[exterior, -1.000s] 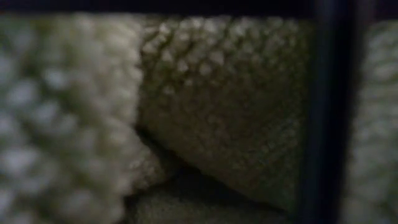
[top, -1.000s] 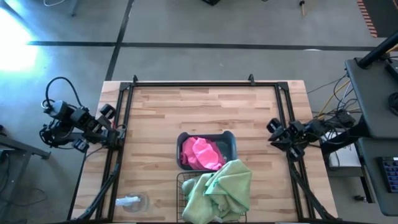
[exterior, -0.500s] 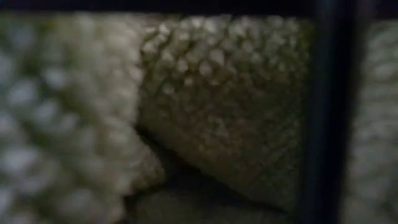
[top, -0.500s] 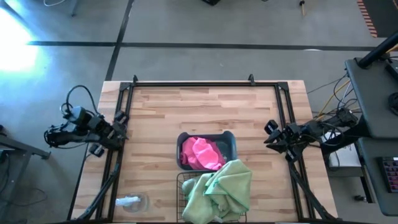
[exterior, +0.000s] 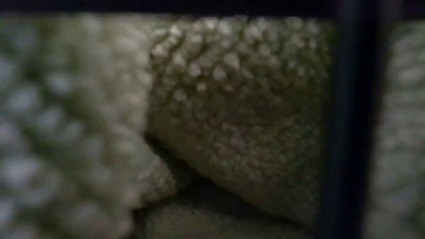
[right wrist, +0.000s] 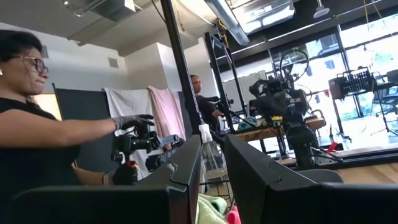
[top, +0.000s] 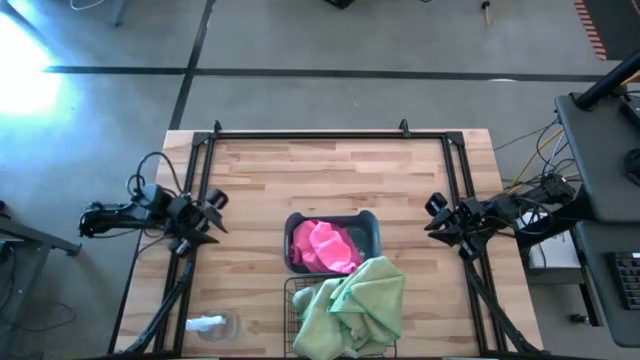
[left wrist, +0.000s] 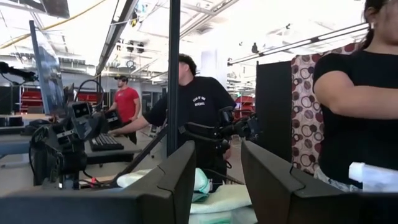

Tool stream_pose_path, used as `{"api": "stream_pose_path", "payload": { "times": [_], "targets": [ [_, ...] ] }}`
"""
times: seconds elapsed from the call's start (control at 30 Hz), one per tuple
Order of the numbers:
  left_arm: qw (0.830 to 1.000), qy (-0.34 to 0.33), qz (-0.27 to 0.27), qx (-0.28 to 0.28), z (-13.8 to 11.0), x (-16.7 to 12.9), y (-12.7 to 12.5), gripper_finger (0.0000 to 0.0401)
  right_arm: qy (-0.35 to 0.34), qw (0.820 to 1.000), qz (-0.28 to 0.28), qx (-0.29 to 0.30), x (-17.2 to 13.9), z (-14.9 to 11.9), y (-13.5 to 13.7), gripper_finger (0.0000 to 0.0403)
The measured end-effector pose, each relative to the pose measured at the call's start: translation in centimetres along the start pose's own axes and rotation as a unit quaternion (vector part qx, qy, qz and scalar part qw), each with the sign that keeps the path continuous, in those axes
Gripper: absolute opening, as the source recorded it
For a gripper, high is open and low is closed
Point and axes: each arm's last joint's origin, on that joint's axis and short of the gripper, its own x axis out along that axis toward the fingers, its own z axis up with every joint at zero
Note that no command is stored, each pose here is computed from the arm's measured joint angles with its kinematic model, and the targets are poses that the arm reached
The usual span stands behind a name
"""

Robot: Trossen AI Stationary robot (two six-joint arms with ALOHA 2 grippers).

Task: Sort microfiber towel by color & place in baskets
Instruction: Return to Home Position

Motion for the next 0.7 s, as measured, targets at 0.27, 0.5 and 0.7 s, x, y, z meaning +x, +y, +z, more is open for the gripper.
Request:
{"api": "stream_pose_path", "payload": {
  "times": [0.27,0.5,0.7],
  "targets": [
    [1.000,0.010,0.002,0.006,-1.1,0.0,0.2,0.0116,0.000,1.000,0.000,0.000,0.0,0.0,0.0,0.0068],
    [1.000,0.006,0.003,-0.012,-2.3,-0.2,0.4,0.0116,0.000,1.000,0.000,0.000,0.0,0.0,0.0,0.0068],
    [1.000,0.002,0.003,0.019,-2.2,-0.2,0.4,0.0116,0.000,1.000,0.000,0.000,0.0,0.0,0.0,0.0068]
  ]
}}
